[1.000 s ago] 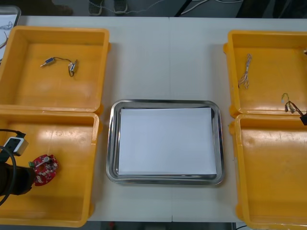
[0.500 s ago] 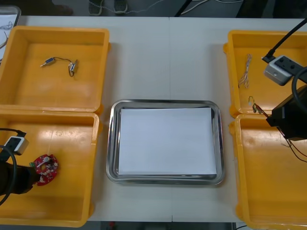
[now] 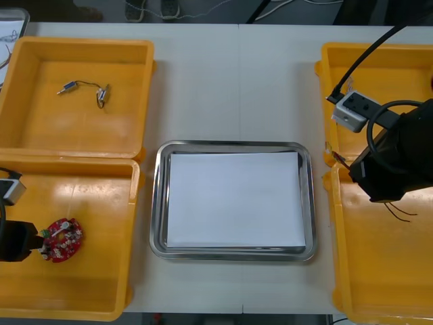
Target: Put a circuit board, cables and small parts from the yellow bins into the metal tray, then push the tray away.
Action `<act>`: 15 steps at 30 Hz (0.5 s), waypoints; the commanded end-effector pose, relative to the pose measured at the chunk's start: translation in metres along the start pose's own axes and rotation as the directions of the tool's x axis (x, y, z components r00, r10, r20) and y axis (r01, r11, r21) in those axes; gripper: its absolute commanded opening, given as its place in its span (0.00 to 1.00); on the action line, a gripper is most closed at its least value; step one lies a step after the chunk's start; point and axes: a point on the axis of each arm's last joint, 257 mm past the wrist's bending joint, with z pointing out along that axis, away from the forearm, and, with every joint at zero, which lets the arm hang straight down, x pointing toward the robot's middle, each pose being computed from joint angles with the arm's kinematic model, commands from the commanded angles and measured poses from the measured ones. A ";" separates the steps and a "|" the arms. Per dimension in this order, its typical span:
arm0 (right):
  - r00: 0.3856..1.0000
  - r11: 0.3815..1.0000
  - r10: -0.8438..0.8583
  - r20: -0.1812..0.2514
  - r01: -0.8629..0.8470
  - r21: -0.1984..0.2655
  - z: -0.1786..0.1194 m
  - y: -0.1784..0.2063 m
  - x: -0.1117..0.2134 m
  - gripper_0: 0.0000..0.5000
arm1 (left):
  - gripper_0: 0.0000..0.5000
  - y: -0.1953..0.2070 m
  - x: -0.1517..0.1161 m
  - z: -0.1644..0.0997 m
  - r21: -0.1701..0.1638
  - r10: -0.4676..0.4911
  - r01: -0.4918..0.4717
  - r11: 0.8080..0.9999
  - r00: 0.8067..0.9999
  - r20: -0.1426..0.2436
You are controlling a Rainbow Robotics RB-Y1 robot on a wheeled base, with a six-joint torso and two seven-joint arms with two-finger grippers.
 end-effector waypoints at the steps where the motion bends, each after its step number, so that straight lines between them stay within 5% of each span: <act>1: 1.000 0.999 -0.003 0.003 0.003 0.049 -0.005 -0.006 -0.008 0.00 | 1.00 0.004 -0.031 -0.026 -0.021 0.023 -0.022 1.000 0.999 0.046; 10: 1.000 0.999 -0.007 0.003 0.007 0.047 -0.005 -0.004 -0.010 0.00 | 1.00 0.011 -0.044 -0.046 -0.036 -0.161 0.162 0.986 0.986 0.037; 15: 1.000 0.999 -0.006 -0.004 0.006 0.051 -0.005 -0.005 -0.008 0.00 | 1.00 0.005 -0.050 -0.047 -0.019 -0.289 0.290 0.957 0.956 0.044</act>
